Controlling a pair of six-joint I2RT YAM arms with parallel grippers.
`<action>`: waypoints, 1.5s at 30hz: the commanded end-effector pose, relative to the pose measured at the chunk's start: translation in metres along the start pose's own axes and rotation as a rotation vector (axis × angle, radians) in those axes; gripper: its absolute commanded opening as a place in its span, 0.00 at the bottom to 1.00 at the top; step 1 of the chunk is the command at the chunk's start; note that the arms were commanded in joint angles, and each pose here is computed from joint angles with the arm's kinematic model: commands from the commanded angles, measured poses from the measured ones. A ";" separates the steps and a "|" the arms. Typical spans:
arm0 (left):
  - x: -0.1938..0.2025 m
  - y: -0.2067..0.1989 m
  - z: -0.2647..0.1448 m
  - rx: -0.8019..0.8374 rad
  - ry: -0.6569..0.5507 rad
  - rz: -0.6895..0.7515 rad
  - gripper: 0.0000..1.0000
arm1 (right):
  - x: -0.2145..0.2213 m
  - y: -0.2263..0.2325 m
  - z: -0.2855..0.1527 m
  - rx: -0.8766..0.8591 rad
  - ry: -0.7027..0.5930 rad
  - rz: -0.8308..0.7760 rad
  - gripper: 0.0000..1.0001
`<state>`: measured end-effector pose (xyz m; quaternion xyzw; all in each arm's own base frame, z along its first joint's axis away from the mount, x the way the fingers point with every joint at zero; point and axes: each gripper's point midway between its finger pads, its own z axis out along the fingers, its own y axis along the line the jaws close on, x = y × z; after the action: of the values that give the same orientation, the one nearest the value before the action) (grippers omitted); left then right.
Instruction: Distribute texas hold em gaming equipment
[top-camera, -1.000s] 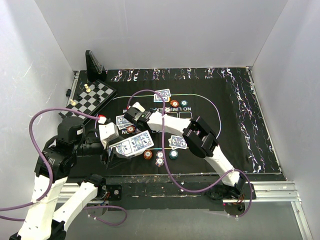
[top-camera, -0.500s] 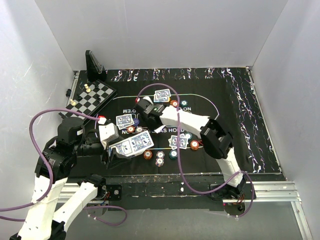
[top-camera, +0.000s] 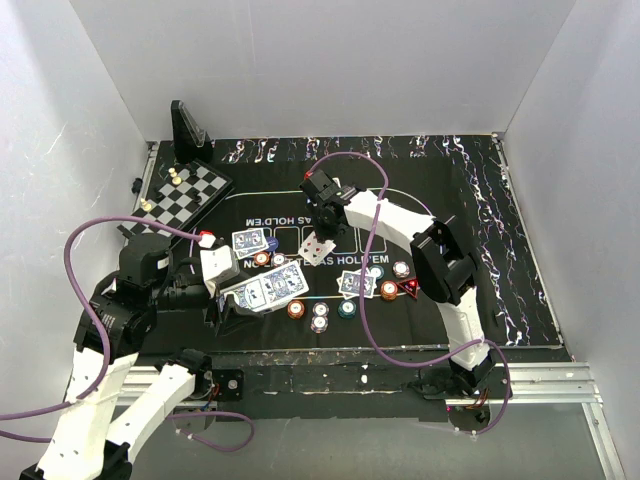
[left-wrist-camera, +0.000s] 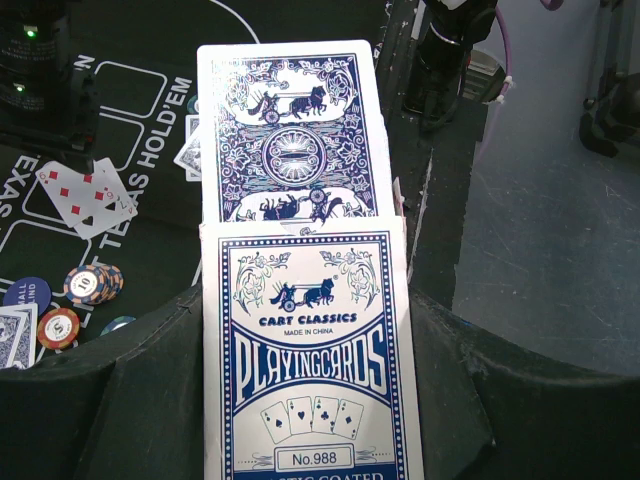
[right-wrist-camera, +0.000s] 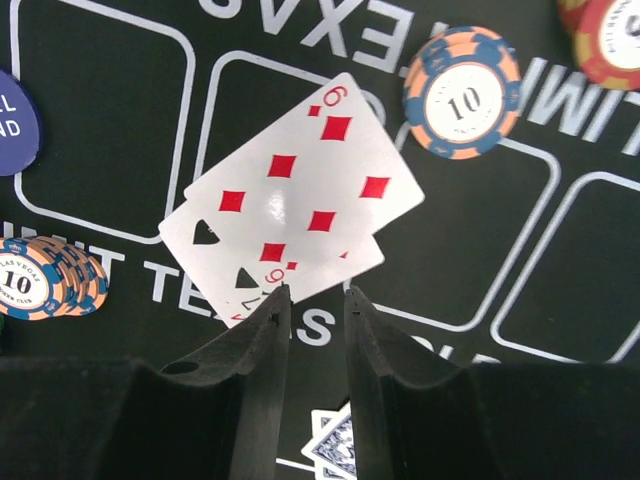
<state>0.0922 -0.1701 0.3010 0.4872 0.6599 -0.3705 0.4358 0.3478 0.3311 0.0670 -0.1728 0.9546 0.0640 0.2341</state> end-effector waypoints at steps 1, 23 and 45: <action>-0.005 0.002 0.004 0.025 -0.021 0.025 0.00 | -0.006 0.013 0.011 -0.075 -0.004 0.036 0.35; -0.005 0.005 0.010 0.044 -0.028 0.024 0.00 | 0.011 0.028 0.038 -0.181 0.065 0.135 0.35; -0.003 0.014 0.018 0.049 -0.028 0.005 0.00 | -0.040 0.010 -0.001 -0.215 -0.081 0.144 0.36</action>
<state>0.1086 -0.1794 0.2928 0.4888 0.6566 -0.3810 0.4299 0.3541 0.3522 0.0331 -0.1342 0.9608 0.1508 0.1901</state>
